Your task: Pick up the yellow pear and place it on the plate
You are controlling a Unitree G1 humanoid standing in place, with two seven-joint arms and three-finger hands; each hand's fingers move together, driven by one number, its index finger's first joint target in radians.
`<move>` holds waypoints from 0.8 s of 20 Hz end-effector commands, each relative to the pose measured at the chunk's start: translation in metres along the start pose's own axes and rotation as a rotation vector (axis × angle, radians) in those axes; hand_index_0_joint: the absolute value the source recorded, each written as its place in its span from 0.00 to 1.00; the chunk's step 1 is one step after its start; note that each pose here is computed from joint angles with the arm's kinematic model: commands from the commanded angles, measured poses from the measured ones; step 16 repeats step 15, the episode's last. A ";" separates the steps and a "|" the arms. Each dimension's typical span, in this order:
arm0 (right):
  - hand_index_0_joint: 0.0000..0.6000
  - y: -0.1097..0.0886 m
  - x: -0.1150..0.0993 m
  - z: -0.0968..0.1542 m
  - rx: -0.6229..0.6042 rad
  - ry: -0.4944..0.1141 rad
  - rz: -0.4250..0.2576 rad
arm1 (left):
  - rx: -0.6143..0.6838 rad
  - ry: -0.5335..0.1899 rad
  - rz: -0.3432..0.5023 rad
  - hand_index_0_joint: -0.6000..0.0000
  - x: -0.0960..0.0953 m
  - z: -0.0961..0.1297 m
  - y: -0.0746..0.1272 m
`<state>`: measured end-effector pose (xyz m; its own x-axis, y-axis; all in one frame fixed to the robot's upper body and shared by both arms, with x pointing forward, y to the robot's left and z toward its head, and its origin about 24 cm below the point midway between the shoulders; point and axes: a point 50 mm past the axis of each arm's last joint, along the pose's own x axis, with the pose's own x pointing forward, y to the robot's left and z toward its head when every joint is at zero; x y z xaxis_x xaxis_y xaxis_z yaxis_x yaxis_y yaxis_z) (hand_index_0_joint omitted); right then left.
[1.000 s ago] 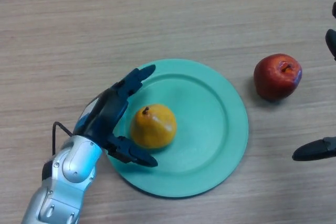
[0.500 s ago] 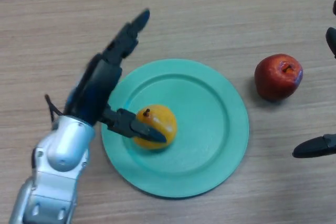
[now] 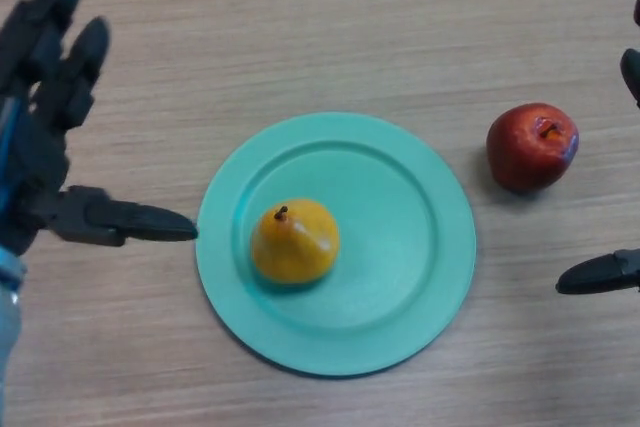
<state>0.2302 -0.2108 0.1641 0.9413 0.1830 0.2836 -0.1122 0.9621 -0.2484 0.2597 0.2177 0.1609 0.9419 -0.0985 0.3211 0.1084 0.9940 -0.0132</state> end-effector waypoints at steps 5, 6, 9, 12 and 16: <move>0.00 -0.012 -0.001 0.033 -0.048 -0.208 -0.036 | 0.035 -0.126 0.052 1.00 0.002 0.032 0.009; 0.00 -0.011 -0.002 0.032 -0.046 -0.204 -0.031 | 0.039 -0.130 0.053 1.00 0.002 0.033 0.008; 0.00 -0.010 -0.001 0.034 -0.050 -0.211 -0.031 | 0.051 -0.126 0.059 1.00 0.003 0.034 0.007; 0.00 -0.007 -0.001 0.035 -0.043 -0.215 -0.025 | 0.069 -0.131 0.068 1.00 0.002 0.036 0.006; 0.00 -0.007 -0.001 0.034 -0.035 -0.210 -0.016 | 0.085 -0.131 0.072 1.00 0.000 0.036 0.005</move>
